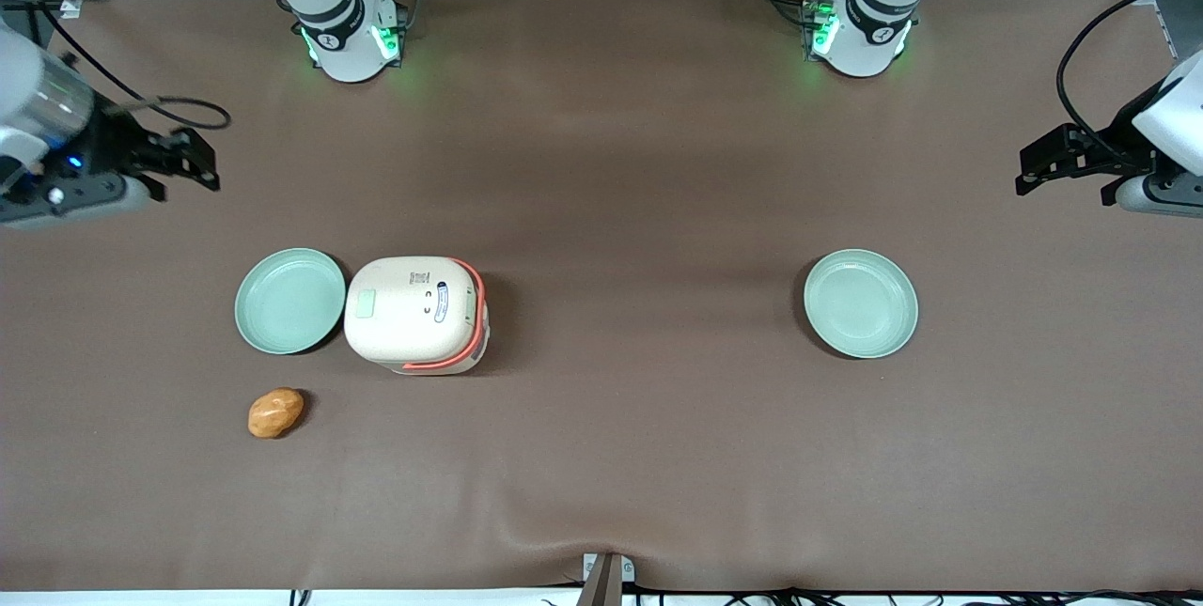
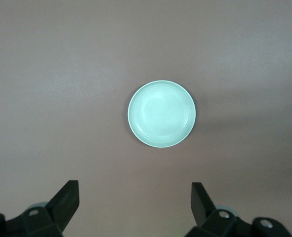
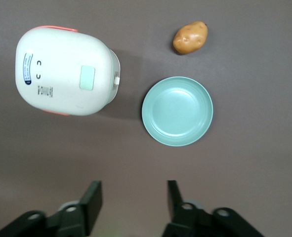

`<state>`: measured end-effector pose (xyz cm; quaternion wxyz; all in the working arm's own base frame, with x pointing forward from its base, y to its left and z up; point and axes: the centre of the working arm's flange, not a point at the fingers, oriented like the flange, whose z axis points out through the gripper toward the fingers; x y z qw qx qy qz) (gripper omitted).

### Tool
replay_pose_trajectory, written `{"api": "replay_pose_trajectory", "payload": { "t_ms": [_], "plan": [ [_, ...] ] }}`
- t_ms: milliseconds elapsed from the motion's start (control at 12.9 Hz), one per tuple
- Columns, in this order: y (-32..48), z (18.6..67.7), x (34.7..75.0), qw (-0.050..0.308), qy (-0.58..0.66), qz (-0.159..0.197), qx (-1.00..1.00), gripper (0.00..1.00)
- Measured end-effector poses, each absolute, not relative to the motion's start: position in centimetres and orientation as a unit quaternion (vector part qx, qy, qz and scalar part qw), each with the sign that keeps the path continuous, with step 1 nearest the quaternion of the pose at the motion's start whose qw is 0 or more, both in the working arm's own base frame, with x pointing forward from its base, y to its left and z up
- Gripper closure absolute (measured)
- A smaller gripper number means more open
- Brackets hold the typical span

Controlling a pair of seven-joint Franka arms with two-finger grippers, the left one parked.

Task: Press rice cooker button with right arm
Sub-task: 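Move the right gripper, fingers closed, over the rice cooker's green button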

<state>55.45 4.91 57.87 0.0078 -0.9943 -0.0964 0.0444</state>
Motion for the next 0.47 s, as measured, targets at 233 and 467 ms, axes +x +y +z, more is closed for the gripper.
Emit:
{"api": "replay_pose_trajectory", "payload": {
  "t_ms": [233,467],
  "plan": [
    [6.7,53.9,57.4,0.003,-0.079,0.045,-0.996,0.81],
    [9.9,49.6,58.8,-0.003,-0.062,0.039,-0.997,0.99]
  ]
}}
